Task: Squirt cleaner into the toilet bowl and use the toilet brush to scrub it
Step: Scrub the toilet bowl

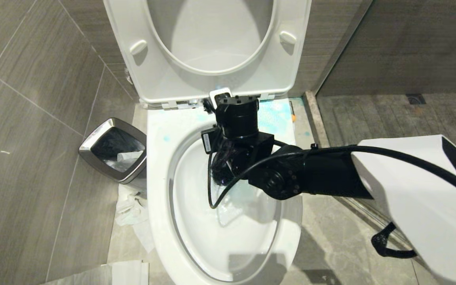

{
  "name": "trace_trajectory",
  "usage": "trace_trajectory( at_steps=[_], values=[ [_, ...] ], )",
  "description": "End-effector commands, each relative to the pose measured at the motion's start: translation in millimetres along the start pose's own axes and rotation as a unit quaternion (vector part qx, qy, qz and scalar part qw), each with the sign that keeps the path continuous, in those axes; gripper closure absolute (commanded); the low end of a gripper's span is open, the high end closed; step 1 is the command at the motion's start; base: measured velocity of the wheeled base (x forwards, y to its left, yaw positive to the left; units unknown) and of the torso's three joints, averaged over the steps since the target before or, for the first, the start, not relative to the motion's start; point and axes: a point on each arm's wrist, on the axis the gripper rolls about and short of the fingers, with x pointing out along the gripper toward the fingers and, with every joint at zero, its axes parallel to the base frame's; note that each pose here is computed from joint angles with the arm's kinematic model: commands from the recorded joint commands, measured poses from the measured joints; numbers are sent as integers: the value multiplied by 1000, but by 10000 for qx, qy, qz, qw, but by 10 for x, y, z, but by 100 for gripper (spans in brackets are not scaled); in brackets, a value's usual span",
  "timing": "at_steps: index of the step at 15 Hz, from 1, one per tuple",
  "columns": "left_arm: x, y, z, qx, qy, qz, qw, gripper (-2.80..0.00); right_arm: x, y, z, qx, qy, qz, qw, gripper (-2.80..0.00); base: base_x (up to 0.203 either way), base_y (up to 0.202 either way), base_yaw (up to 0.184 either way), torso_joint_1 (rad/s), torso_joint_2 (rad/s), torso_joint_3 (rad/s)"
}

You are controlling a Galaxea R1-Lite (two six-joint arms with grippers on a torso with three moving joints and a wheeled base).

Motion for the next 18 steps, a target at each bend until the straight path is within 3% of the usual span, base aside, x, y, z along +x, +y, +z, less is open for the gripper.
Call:
trace_trajectory(
  at_steps=[1, 4, 11, 18],
  values=[
    [1, 0, 0, 1, 4, 1, 10000, 0, 130, 74, -223, -94, 159, -25, 9998, 0, 0, 0, 0, 0, 0, 0],
    [1, 0, 0, 9, 4, 1, 10000, 0, 95, 60, -157, -75, 110, -50, 9999, 0, 0, 0, 0, 0, 0, 0],
    [1, 0, 0, 9, 4, 1, 10000, 0, -436, -171, 530, 192, -360, -129, 9991, 0, 0, 0, 0, 0, 0, 0],
    [1, 0, 0, 1, 4, -1, 10000, 0, -491, -193, 537, 174, -341, -130, 9992, 0, 0, 0, 0, 0, 0, 0]
  ],
)
